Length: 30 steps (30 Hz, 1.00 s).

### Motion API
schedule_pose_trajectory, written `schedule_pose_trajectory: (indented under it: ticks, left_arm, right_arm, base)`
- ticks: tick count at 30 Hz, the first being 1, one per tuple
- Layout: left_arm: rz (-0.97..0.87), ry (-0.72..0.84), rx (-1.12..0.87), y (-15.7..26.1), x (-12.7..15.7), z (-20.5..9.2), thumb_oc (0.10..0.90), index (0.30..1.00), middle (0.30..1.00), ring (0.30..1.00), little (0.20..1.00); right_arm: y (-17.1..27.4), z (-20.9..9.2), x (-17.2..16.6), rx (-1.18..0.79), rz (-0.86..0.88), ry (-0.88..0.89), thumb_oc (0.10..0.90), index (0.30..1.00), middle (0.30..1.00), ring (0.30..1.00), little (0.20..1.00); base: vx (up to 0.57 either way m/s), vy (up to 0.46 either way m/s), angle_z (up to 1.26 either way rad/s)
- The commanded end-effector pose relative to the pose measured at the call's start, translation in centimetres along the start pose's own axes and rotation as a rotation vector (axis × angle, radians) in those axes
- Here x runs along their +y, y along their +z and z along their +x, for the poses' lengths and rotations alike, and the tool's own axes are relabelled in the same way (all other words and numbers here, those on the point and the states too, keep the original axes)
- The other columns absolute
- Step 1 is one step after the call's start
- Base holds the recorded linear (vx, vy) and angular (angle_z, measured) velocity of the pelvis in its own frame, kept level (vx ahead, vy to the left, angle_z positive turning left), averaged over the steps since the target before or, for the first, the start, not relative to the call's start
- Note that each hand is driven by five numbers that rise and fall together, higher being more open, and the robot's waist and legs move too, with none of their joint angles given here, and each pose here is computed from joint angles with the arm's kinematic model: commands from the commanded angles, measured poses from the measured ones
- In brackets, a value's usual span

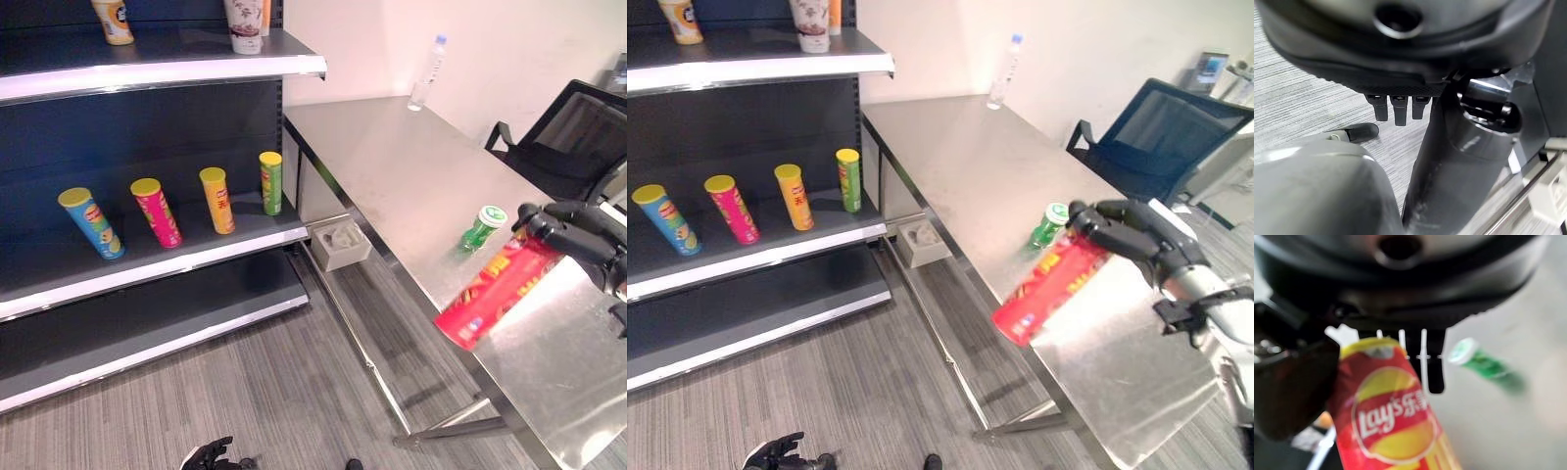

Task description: Put the goods on the table back onto the shelves and tidy them up.

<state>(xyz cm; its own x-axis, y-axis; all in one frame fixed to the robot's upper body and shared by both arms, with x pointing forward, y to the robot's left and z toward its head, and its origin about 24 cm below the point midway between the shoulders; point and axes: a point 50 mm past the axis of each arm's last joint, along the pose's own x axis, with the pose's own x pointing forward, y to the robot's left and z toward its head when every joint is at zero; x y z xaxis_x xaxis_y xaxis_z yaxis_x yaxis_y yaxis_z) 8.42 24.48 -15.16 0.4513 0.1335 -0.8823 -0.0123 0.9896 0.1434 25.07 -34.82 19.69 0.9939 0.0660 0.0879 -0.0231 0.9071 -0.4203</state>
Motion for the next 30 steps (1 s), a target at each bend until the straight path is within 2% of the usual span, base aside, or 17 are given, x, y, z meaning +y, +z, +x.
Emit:
schedule_pose_trajectory:
  ticks: [1,2,4,7,10,13,15,17,20,24,30]
  left_arm:
    - [0.011,0.073,-0.068,1.8,2.5,0.0,0.800,0.900,0.900,0.900,0.900]
    - [0.010,0.074,-0.068,1.8,2.5,0.0,0.800,0.900,0.900,0.900,0.900]
    - [-0.009,0.094,-0.076,1.8,2.9,-0.1,0.800,0.900,0.900,0.900,0.900]
    - [-0.026,0.104,-0.079,1.9,3.0,-0.1,0.800,0.900,0.900,0.900,0.900]
    - [-0.062,0.143,-0.135,3.3,3.5,0.0,0.800,0.900,0.900,0.900,0.900]
    - [-0.085,0.154,-0.164,4.0,3.6,0.0,0.800,0.900,0.900,0.900,0.900]
    - [-0.103,0.166,-0.191,4.2,3.8,-0.2,0.800,0.900,0.900,0.900,0.900]
    - [-0.105,0.167,-0.191,4.2,3.8,-0.2,0.800,0.900,0.900,0.900,0.900]
    - [-0.086,0.211,-0.183,3.7,5.0,-0.6,0.800,0.900,0.900,0.900,0.900]
    - [-0.007,0.184,-0.179,3.9,4.8,-0.5,0.800,0.900,0.900,0.900,0.900]
    - [0.067,0.218,-0.200,5.1,6.8,-0.9,0.800,0.900,0.900,0.900,0.900]
  right_arm:
    - [10.3,1.0,-1.8,-0.522,-0.013,-0.124,0.400,0.300,0.300,0.300,0.300]
    - [10.3,1.1,-1.7,-0.523,-0.012,-0.123,0.400,0.300,0.300,0.300,0.300]
    - [12.8,1.2,-0.9,-0.656,-0.040,-0.134,0.400,0.300,0.300,0.300,0.300]
    - [14.1,1.3,-0.5,-0.701,-0.101,-0.143,0.400,0.300,0.300,0.300,0.300]
    - [17.7,0.6,1.1,-0.843,-0.250,-0.122,0.400,0.300,0.300,0.300,0.300]
    - [18.7,0.1,1.4,-0.876,-0.324,-0.125,0.400,0.300,0.300,0.300,0.300]
    - [19.2,0.1,2.5,-0.882,-0.437,-0.094,0.400,0.300,0.300,0.300,0.300]
    - [19.3,0.1,2.6,-0.882,-0.437,-0.093,0.400,0.300,0.300,0.300,0.300]
    - [19.1,-0.3,3.8,-0.884,-0.529,-0.059,0.400,0.300,0.300,0.300,0.300]
    - [17.1,-0.6,3.8,-0.820,-0.534,-0.085,0.400,0.300,0.300,0.300,0.300]
    - [16.3,-0.5,5.2,-0.782,-0.631,-0.050,0.400,0.300,0.300,0.300,0.300]
  base:
    - [0.01,-0.074,0.30]
    - [0.02,-0.160,0.29]
    - [0.02,-0.154,0.40]
    - [0.01,-0.111,0.39]
    - [-0.06,-0.124,0.54]
    - [-0.05,0.017,0.84]
    - [-0.03,0.206,0.51]
    - [-0.01,0.179,0.49]
    - [-0.02,0.470,0.45]
    - [0.03,0.602,0.40]
    - [-0.02,0.474,0.16]
